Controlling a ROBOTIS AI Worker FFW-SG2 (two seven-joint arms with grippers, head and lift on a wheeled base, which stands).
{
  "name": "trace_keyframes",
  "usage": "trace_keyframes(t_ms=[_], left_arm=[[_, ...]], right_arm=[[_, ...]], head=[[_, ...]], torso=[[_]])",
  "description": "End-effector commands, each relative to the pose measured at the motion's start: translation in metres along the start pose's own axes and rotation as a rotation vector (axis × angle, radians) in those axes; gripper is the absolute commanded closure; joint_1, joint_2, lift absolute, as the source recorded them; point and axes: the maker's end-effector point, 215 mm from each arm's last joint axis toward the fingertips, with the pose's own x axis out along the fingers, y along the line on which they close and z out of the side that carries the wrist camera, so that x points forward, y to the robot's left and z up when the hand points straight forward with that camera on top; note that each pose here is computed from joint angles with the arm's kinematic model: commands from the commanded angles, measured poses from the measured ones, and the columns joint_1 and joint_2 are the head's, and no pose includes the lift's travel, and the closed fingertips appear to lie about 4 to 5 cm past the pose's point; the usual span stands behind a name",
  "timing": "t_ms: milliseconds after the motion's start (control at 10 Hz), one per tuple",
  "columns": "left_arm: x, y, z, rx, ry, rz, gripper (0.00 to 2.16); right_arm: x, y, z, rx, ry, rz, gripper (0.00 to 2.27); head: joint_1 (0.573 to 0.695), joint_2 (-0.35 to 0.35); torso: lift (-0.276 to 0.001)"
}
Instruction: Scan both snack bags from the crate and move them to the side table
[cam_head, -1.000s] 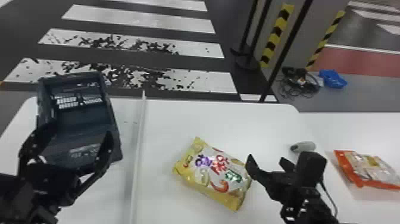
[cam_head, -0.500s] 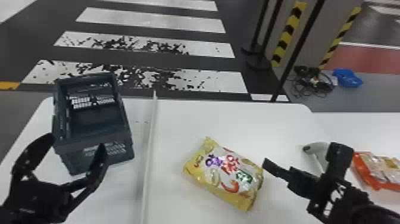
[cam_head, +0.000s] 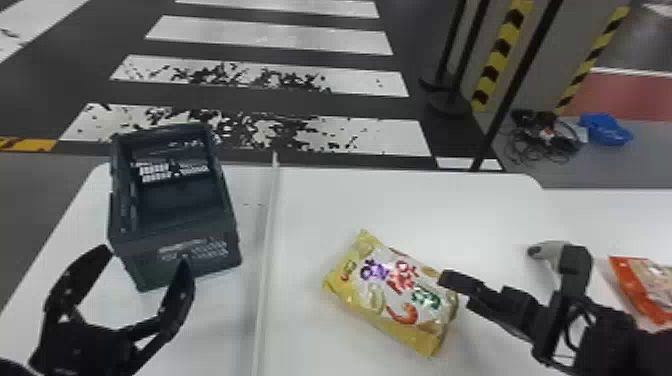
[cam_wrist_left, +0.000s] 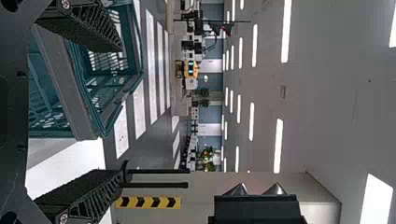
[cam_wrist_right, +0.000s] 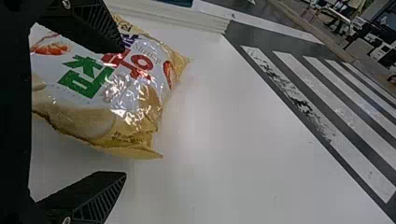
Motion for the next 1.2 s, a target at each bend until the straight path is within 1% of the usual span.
trace_keyframes(t_ms=[0, 100, 300, 400, 500, 600, 700, 800, 900, 1100], left_arm=[[-0.002, 0.001, -0.004, -0.007, 0.004, 0.002, 0.07], [-0.003, 0.003, -0.006, -0.007, 0.010, 0.003, 0.07], [-0.006, 0.005, -0.007, -0.010, 0.005, 0.004, 0.08], [-0.007, 0.006, -0.009, -0.010, 0.005, 0.002, 0.08], [-0.008, 0.007, -0.009, -0.019, 0.001, -0.001, 0.08], [-0.008, 0.008, -0.009, -0.023, 0.000, 0.000, 0.08], [-0.008, 0.008, -0.009, -0.023, -0.001, 0.000, 0.08], [-0.009, 0.009, -0.010, -0.022, 0.000, 0.002, 0.08], [-0.010, 0.009, -0.012, -0.022, 0.001, 0.001, 0.08], [-0.012, 0.009, -0.018, -0.025, 0.012, 0.003, 0.08]], right_arm=[[0.005, 0.008, 0.001, 0.024, 0.029, 0.033, 0.05], [0.010, 0.011, 0.002, 0.030, 0.047, 0.044, 0.05], [0.019, 0.003, -0.001, 0.033, 0.073, 0.025, 0.08], [0.021, -0.004, -0.006, 0.032, 0.091, 0.007, 0.09], [0.024, -0.011, -0.010, 0.020, 0.108, -0.017, 0.15], [0.026, -0.013, -0.009, 0.015, 0.113, -0.025, 0.43], [0.025, -0.016, -0.017, 0.008, 0.147, -0.040, 0.99], [0.024, -0.019, -0.018, 0.005, 0.154, -0.055, 1.94], [0.023, -0.023, -0.019, 0.001, 0.159, -0.065, 2.25], [0.016, -0.020, -0.010, -0.004, 0.131, -0.051, 2.25]], head=[[0.695, -0.087], [0.695, -0.075], [0.695, -0.064], [0.695, -0.061], [0.695, -0.060], [0.695, -0.059], [0.695, -0.059], [0.695, -0.058], [0.695, -0.058], [0.695, -0.063]], torso=[[-0.099], [-0.099], [-0.099], [-0.099], [-0.099], [-0.099], [-0.099], [-0.099], [-0.099], [-0.099]])
